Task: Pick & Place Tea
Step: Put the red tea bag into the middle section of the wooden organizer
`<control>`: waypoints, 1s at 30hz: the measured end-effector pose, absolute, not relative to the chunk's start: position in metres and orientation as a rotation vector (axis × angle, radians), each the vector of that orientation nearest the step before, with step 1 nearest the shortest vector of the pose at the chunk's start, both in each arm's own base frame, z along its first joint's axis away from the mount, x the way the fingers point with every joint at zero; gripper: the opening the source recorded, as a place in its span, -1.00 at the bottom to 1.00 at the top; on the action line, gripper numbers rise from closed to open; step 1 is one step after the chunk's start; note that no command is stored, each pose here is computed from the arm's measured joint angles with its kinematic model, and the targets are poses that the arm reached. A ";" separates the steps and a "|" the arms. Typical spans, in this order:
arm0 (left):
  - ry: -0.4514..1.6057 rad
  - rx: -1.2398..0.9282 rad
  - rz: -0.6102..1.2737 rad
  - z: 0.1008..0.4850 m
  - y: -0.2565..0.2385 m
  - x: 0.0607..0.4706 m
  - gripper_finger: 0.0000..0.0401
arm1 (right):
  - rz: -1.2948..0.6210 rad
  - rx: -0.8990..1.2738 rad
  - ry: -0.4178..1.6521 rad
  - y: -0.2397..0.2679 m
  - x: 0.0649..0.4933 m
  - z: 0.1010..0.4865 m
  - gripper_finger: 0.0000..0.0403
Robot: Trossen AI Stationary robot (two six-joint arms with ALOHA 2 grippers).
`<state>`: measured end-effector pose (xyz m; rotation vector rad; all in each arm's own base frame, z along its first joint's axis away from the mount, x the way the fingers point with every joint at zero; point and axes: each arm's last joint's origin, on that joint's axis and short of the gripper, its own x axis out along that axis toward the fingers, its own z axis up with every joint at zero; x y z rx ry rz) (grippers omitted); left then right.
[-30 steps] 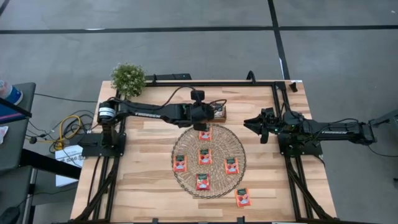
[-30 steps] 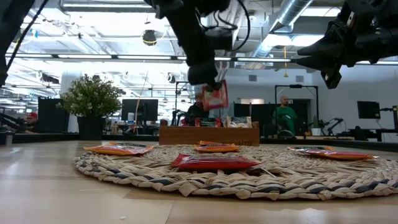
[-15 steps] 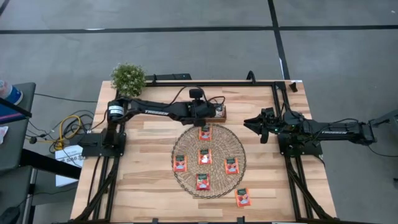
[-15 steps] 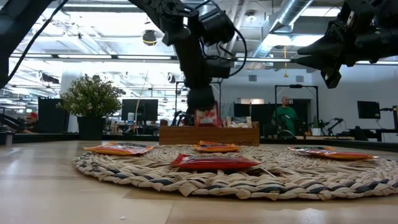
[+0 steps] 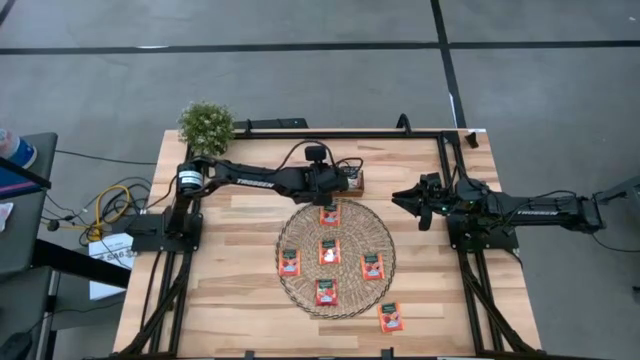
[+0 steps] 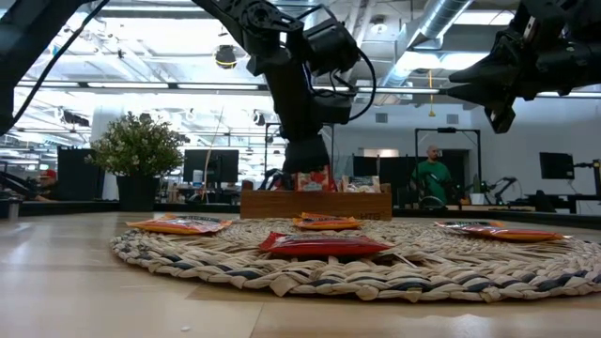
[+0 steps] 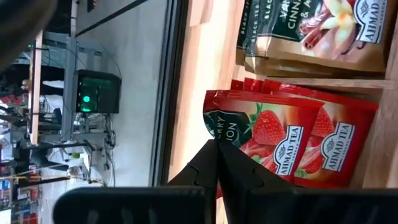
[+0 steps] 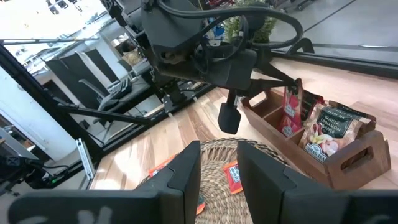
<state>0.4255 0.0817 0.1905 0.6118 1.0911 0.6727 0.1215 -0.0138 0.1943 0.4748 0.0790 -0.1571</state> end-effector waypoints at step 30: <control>1.060 0.567 0.576 0.189 0.061 0.429 -1.00 | -0.157 0.475 0.079 -0.014 0.122 0.194 -0.52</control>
